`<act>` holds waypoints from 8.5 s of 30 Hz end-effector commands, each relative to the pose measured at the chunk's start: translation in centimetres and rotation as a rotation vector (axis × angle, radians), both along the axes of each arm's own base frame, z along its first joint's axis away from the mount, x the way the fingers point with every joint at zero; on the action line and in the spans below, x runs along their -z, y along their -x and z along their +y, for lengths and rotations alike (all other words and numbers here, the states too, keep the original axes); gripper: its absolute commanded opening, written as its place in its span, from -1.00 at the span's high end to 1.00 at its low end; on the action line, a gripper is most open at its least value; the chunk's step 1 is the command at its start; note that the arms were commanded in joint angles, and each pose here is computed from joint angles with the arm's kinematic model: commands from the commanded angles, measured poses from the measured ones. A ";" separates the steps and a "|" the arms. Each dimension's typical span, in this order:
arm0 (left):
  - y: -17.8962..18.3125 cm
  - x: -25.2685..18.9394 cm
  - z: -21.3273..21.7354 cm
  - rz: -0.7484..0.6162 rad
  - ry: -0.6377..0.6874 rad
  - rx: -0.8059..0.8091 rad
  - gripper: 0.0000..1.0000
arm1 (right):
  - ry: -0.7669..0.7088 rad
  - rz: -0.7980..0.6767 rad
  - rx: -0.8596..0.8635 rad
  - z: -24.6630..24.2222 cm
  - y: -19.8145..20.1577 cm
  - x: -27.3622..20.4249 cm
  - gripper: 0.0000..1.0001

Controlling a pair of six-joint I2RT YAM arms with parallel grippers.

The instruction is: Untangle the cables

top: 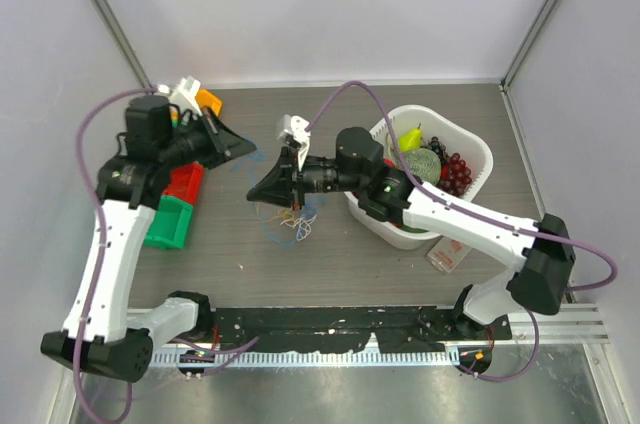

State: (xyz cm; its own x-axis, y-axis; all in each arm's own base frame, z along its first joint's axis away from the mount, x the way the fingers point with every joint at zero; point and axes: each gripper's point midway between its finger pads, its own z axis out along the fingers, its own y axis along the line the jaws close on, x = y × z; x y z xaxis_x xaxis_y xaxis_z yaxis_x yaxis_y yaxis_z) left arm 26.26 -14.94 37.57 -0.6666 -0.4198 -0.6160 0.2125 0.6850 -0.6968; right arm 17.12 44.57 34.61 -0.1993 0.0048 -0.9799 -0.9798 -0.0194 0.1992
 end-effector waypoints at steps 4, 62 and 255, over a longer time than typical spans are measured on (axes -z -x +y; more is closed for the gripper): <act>1.0 3.9 -2.4 0.060 0.160 0.108 1.00 | -0.198 -0.144 0.125 -1.8 -1.2 -8.4 0.99; 6.1 -0.9 -3.4 -0.509 0.157 0.351 0.16 | -0.286 0.609 0.088 -4.1 -4.6 -7.5 0.99; 0.3 28.4 0.1 0.173 -1.110 0.156 1.00 | 0.301 0.314 0.652 -10.7 -3.1 12.9 -0.15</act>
